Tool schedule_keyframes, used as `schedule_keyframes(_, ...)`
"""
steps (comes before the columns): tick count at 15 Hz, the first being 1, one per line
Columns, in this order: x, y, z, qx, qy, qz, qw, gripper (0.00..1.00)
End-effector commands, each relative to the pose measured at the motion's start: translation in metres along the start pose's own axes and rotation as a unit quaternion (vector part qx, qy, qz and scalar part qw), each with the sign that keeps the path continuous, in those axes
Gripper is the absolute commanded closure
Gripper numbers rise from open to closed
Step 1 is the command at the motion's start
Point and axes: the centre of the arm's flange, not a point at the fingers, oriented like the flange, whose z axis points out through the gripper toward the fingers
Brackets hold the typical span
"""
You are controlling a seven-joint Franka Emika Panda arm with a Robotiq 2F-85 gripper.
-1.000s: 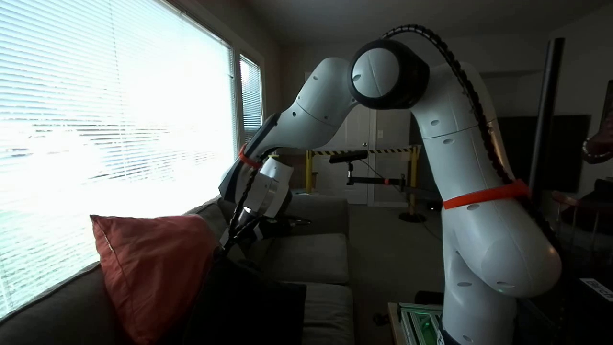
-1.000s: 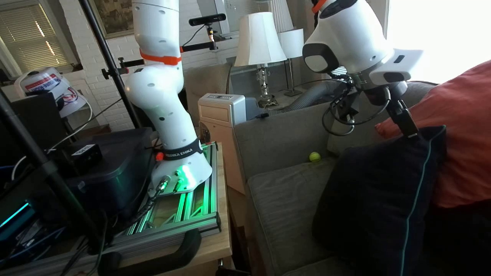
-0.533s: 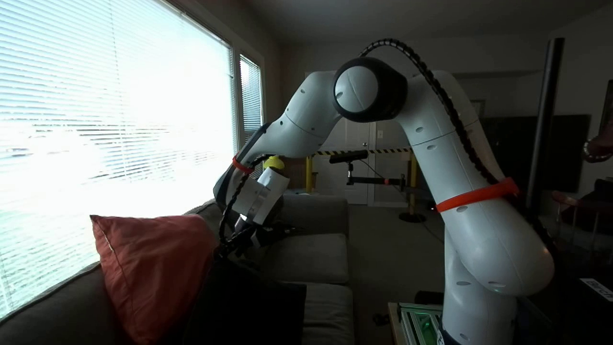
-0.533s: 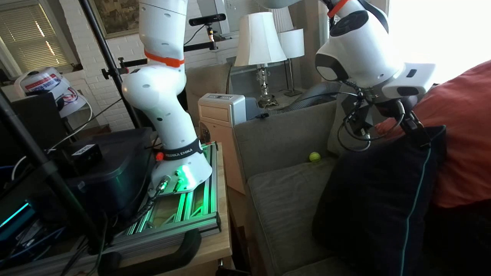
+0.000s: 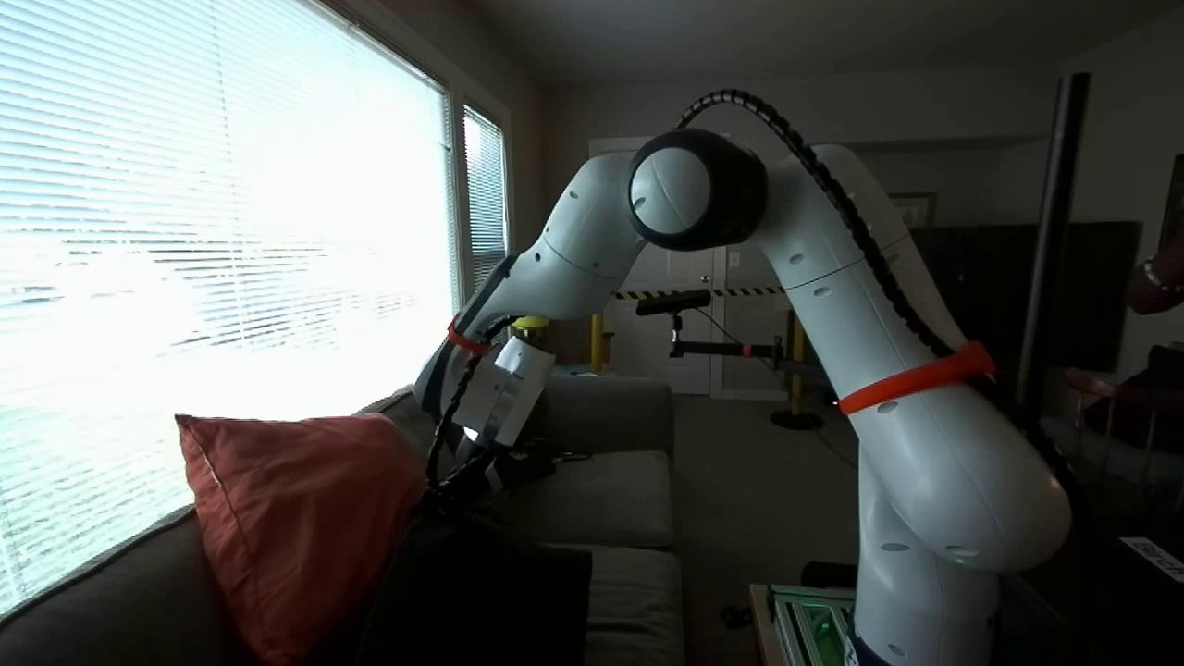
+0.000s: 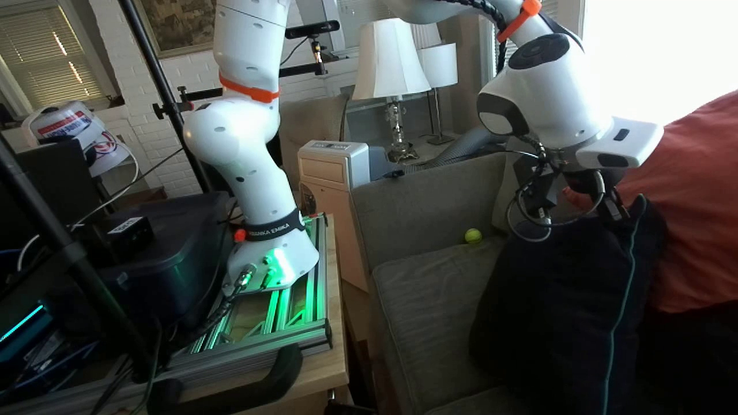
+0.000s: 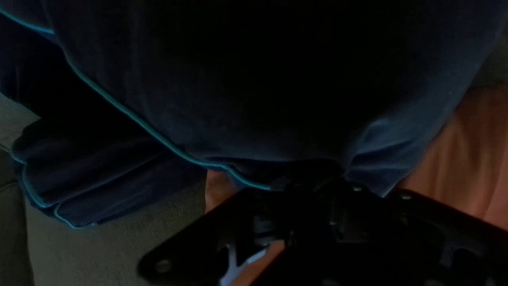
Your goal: Move the blue and orange pillow to the left
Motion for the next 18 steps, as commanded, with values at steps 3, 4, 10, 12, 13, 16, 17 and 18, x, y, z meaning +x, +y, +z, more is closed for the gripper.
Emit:
schedule_keyframes(3, 0.007, -0.010, -0.026, 0.028, -0.116, 0.002, 0.9929, 0.99)
schedule_keyframes(4, 0.007, -0.014, -0.032, 0.032, -0.126, -0.002, 0.9914, 0.99)
schedule_keyframes(10, 0.009, -0.042, -0.063, 0.073, -0.190, -0.019, 0.9789, 0.99)
schedule_keyframes(12, 0.004, -0.053, -0.075, 0.094, -0.219, -0.021, 0.9708, 0.99)
schedule_keyframes(13, 0.000, -0.058, -0.081, 0.105, -0.233, -0.024, 0.9665, 0.99)
schedule_keyframes(16, -0.009, -0.073, -0.098, 0.131, -0.264, -0.039, 0.9548, 0.99)
schedule_keyframes(17, -0.011, -0.078, -0.102, 0.140, -0.271, -0.044, 0.9512, 0.99)
schedule_keyframes(18, -0.013, -0.083, -0.106, 0.147, -0.277, -0.049, 0.9485, 0.99)
